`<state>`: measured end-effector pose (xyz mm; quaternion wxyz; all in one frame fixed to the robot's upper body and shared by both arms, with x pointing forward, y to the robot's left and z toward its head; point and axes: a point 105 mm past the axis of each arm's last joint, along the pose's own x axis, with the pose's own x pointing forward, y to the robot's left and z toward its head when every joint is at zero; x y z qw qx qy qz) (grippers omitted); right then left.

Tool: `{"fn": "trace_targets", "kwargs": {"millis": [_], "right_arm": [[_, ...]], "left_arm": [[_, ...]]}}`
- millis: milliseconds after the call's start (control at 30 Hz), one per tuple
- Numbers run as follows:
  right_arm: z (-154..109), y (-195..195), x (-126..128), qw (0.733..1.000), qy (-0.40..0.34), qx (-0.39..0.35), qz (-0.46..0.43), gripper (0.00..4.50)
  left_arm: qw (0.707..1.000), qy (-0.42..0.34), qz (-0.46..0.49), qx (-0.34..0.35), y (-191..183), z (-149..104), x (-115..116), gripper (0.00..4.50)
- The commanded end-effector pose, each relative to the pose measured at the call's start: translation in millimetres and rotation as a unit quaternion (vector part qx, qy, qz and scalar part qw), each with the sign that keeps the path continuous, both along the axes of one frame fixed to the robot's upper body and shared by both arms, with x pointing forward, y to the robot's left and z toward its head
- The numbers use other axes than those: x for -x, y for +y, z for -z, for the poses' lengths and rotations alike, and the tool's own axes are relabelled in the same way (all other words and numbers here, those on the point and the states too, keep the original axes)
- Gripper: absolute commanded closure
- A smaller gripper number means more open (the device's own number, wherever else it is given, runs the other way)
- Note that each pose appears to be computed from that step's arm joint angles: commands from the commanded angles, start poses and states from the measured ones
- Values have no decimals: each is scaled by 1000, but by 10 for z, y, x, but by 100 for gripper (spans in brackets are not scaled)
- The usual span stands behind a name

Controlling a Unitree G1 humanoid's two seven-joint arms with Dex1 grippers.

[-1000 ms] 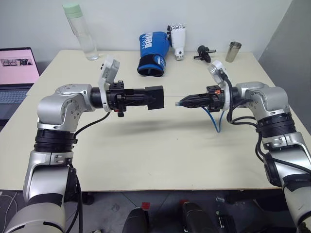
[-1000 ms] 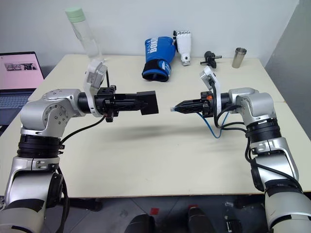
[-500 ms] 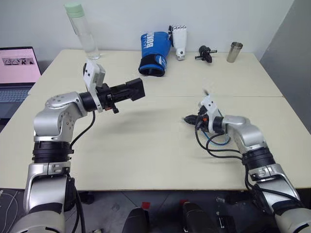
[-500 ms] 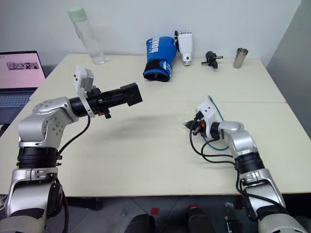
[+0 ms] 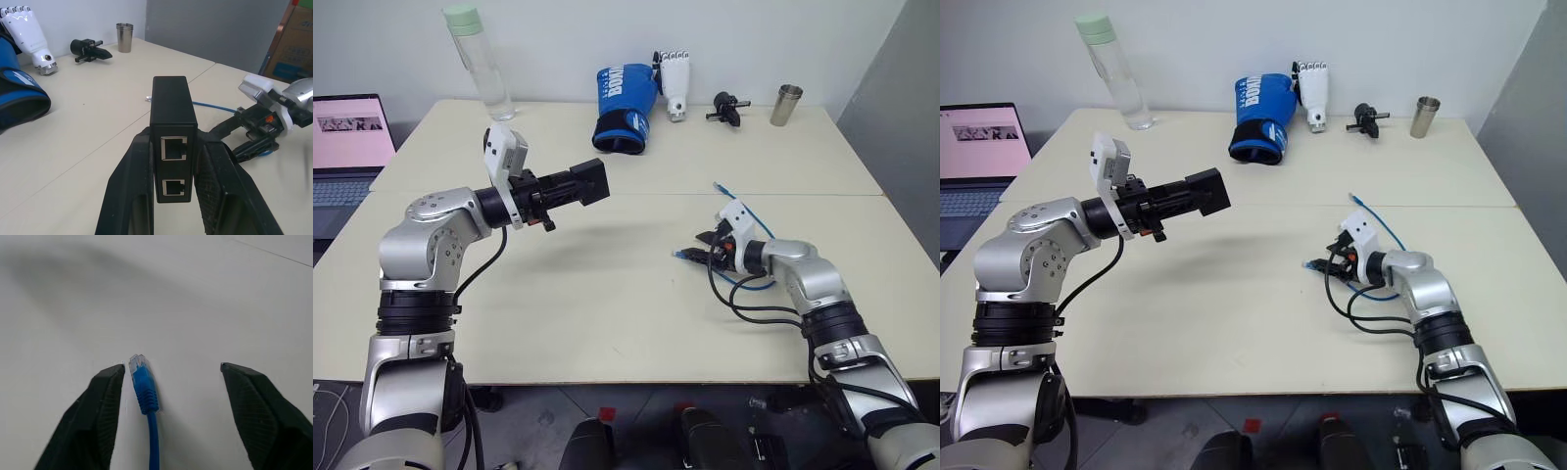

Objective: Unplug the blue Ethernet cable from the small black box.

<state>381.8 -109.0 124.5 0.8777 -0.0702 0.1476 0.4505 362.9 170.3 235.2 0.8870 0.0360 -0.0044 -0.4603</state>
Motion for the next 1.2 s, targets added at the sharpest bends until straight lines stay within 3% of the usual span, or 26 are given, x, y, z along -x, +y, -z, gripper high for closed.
{"fn": "trace_targets", "kwargs": {"millis": [33,233,567,733,933,1033,1200], "right_arm": [[-487,77,269,996,-19,-34,-83,19],[-986,108,592,985,-34,-61,-156,5],[-1674,254,675,975,-135,-122,-130,5],[-1668,359,687,972,-167,-113,-121,5],[-1594,453,676,971,-173,-105,-124,5],[-1521,463,676,973,-169,-97,-127,5],[-1511,442,666,974,-168,-97,-120,5]], "left_arm": [[1000,-27,1,6,49,-170,44,373],[999,-31,-20,5,139,-179,3,373],[984,-53,-169,19,484,-21,-334,373],[955,-63,-290,23,750,203,-584,373],[897,-74,-437,-7,1072,490,-783,373],[883,-47,-468,12,1088,706,-805,373],[888,-25,-459,7,1006,938,-791,373]]}}
